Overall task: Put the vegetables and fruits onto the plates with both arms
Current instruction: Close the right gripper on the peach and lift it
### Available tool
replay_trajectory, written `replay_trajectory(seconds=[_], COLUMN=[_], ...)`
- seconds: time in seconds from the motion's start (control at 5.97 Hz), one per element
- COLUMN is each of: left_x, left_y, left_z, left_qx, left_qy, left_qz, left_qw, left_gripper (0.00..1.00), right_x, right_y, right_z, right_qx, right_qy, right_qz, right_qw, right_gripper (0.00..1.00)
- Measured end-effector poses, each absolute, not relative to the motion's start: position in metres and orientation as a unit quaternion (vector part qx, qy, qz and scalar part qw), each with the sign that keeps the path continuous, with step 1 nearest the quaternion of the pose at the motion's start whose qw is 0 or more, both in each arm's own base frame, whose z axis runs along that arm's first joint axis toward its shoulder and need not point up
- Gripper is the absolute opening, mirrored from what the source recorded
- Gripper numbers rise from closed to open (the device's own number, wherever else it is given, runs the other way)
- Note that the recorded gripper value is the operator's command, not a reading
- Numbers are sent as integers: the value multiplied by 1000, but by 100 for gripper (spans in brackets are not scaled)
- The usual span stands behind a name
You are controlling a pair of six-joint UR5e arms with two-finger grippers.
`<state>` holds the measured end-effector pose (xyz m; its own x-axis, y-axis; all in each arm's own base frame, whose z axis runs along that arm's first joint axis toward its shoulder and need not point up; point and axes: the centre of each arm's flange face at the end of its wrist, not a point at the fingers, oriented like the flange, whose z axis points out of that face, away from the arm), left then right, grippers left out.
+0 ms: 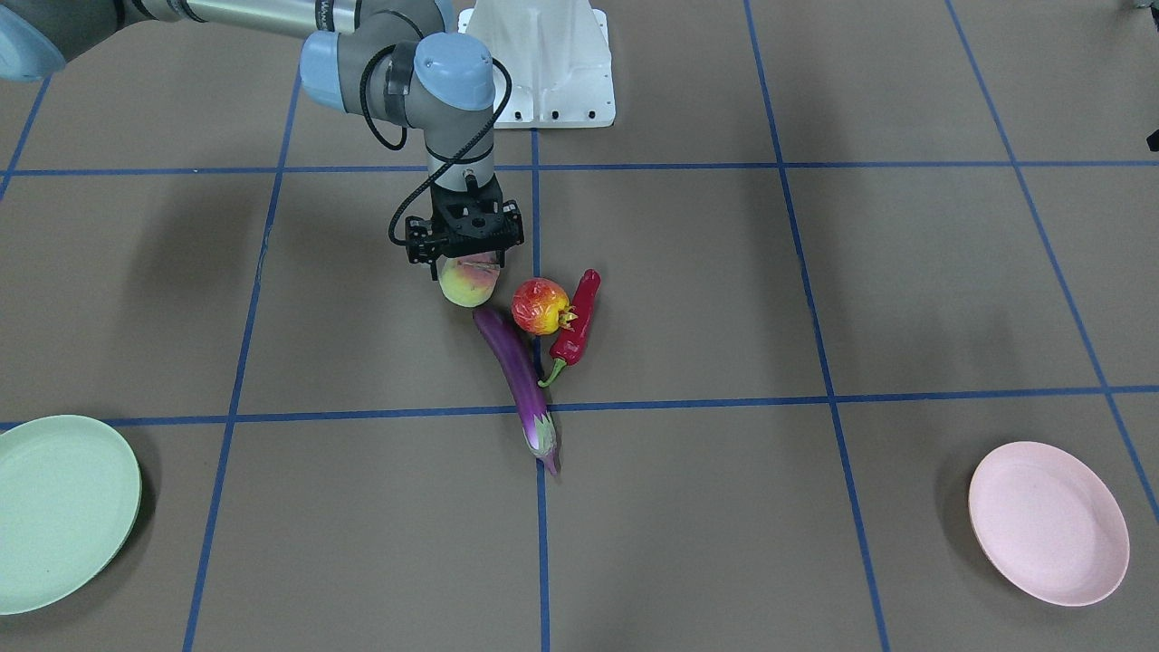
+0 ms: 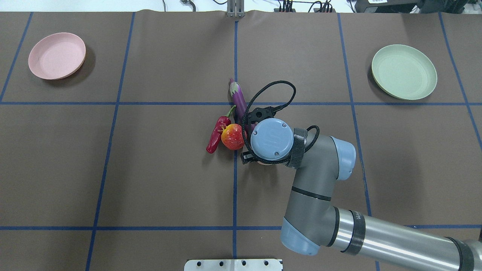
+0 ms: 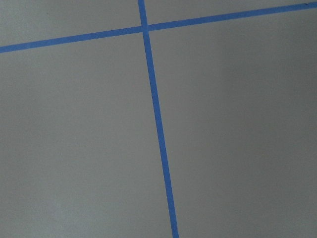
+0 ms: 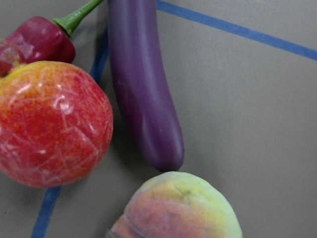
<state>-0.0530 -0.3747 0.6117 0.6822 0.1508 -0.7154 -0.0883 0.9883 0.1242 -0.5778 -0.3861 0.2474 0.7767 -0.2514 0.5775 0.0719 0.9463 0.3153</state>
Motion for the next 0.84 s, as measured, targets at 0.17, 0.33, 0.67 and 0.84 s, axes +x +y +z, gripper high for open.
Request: replay_trajectory(seconds=[0.17,0.33,0.67,0.84], left_x=[-52,-52,-51,-51], left_y=[-375,-375,-375,-375], left_z=[612,612,612,612], left_qx=[39,39,39,39], left_qy=[393,393,393,393], left_qz=[66,67,67,68], left_qw=[916,916,916,916], left_gripper=[100,100,100,100], right_x=[-579,-579,-562,-531], right_y=[-386,-385,-397,-422], right_z=[246,245,237,230], right_qx=[139,137,134,129], right_qy=[-323,-325,-338,-354], right_qz=[-87,-89,-85,-88], right_qw=[932,931,928,922], right_gripper=[32,0,0,0])
